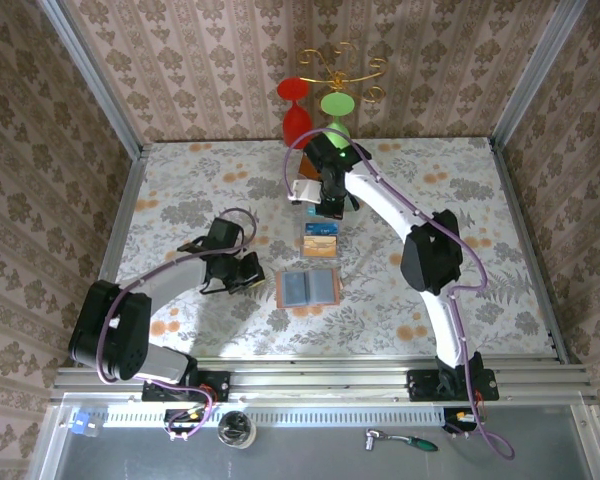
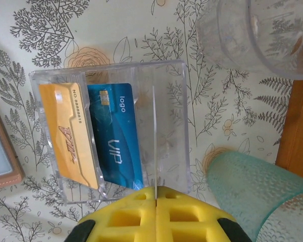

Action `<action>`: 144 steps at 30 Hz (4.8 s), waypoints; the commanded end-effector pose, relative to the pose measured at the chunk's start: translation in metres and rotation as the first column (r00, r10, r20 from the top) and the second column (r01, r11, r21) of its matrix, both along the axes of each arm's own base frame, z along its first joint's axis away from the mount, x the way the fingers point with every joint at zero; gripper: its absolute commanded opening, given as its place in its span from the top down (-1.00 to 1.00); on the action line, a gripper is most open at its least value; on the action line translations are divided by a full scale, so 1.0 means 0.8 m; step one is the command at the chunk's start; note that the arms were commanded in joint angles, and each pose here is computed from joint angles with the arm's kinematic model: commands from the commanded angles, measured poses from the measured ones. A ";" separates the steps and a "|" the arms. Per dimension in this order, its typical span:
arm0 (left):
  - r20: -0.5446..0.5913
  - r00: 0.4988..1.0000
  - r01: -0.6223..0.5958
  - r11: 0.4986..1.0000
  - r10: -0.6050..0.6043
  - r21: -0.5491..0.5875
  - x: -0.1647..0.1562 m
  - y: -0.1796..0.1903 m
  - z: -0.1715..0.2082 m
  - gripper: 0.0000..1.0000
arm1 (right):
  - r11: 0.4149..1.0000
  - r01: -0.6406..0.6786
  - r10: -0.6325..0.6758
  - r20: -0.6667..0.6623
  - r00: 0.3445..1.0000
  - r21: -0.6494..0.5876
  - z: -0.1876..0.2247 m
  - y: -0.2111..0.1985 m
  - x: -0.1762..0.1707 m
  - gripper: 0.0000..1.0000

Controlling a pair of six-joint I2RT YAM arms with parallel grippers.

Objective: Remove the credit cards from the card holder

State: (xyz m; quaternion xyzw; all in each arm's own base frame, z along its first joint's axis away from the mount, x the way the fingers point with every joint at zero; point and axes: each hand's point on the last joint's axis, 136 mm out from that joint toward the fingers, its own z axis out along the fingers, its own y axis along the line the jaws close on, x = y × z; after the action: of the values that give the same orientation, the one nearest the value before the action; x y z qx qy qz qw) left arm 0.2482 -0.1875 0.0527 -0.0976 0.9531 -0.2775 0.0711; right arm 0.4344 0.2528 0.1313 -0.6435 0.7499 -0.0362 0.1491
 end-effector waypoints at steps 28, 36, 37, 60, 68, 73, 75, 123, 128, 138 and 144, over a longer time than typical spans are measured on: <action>0.000 1.000 -0.009 1.000 0.009 -0.013 0.016 0.010 -0.001 0.90 | 0.997 0.054 -0.050 0.072 0.996 -0.060 -0.021 -0.012 0.050 0.65; 0.001 1.000 -0.010 1.000 0.010 -0.017 0.017 0.011 -0.001 0.90 | 0.997 0.077 -0.073 0.129 0.989 -0.026 -0.009 -0.006 0.065 0.60; 0.000 1.000 -0.008 1.000 0.008 -0.018 0.017 0.011 -0.001 0.90 | 0.997 0.076 -0.073 0.132 0.989 -0.021 -0.009 -0.005 0.066 0.61; 0.002 1.000 -0.024 0.999 0.024 -0.040 0.015 0.011 -0.001 0.90 | 0.997 0.071 -0.070 0.040 0.997 -0.028 -0.059 -0.002 0.052 0.65; 0.004 1.000 -0.022 0.999 0.023 -0.047 0.015 0.009 -0.002 0.90 | 0.996 0.080 -0.079 0.031 0.996 -0.032 -0.059 -0.003 0.048 0.65; 0.009 1.000 -0.022 0.998 0.022 -0.058 0.017 0.006 -0.001 0.89 | 0.996 0.093 -0.092 0.076 0.993 -0.005 -0.034 -0.001 0.051 0.63; 0.007 1.000 -0.020 0.998 0.021 -0.059 0.018 0.005 -0.001 0.89 | 0.995 0.095 -0.095 0.095 0.991 0.006 -0.022 0.001 0.049 0.63; -0.017 0.999 0.048 0.997 -0.049 -0.060 -0.030 -0.036 -0.025 0.90 | 0.273 0.942 -0.541 -0.779 0.317 0.194 -0.059 0.094 -0.188 0.61; -0.024 0.998 0.048 0.997 -0.049 -0.064 -0.031 -0.041 -0.030 0.90 | 0.261 0.960 -0.558 -0.797 0.232 0.097 -0.080 0.095 -0.198 0.61; -0.047 0.996 0.072 0.996 -0.075 -0.061 -0.037 -0.048 -0.039 0.90 | 0.282 0.958 -0.547 -0.810 0.211 0.058 -0.094 0.107 -0.208 0.51; -0.061 0.995 0.075 0.996 -0.078 -0.046 -0.040 -0.046 -0.046 0.90 | 0.285 0.958 -0.553 -0.809 0.199 0.040 -0.101 0.114 -0.207 0.40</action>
State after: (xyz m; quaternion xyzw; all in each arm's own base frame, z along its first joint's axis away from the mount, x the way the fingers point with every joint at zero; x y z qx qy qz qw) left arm 0.2201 -0.2255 0.0223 -0.0685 0.9489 -0.3057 0.0368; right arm 0.2679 0.3334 0.0474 -0.0391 0.9445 0.3259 0.0150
